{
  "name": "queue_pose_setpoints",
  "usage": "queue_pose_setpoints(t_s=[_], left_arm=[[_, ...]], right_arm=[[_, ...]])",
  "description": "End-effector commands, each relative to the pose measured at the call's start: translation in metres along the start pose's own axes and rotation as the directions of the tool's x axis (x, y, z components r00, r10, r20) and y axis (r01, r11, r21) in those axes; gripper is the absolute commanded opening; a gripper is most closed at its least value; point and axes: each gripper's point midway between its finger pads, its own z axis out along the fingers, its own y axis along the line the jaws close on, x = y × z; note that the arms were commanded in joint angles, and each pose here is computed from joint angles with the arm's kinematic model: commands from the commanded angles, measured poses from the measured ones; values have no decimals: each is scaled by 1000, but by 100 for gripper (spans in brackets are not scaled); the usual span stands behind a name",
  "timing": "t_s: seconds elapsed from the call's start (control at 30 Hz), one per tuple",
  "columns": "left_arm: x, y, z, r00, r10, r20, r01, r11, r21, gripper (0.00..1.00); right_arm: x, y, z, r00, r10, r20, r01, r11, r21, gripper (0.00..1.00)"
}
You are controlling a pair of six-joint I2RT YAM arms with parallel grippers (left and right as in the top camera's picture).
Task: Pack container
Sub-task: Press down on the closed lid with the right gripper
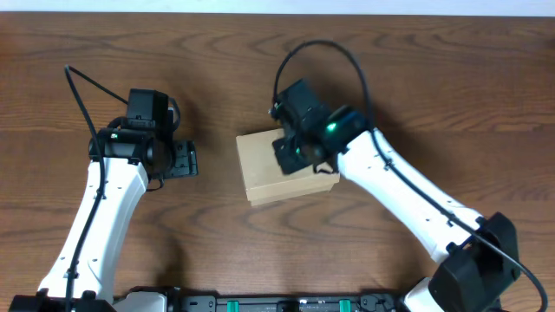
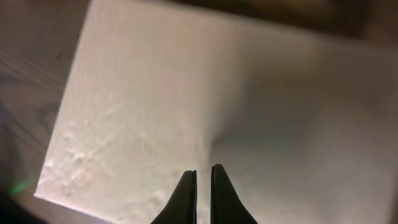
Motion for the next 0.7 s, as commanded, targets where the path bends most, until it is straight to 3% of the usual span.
queue_pose_setpoints(t_s=[0.0,0.67], left_arm=[[-4,1,-1,1000,15,18,-15,1000,-2,77],[-3,1,-1,1000,15,14,-15,1000,-3,78]], right_arm=[[11,-3,7,996,90,-20,-89,995,40,1],[52,-20,54,990,112,-81,-107,992,68,1]])
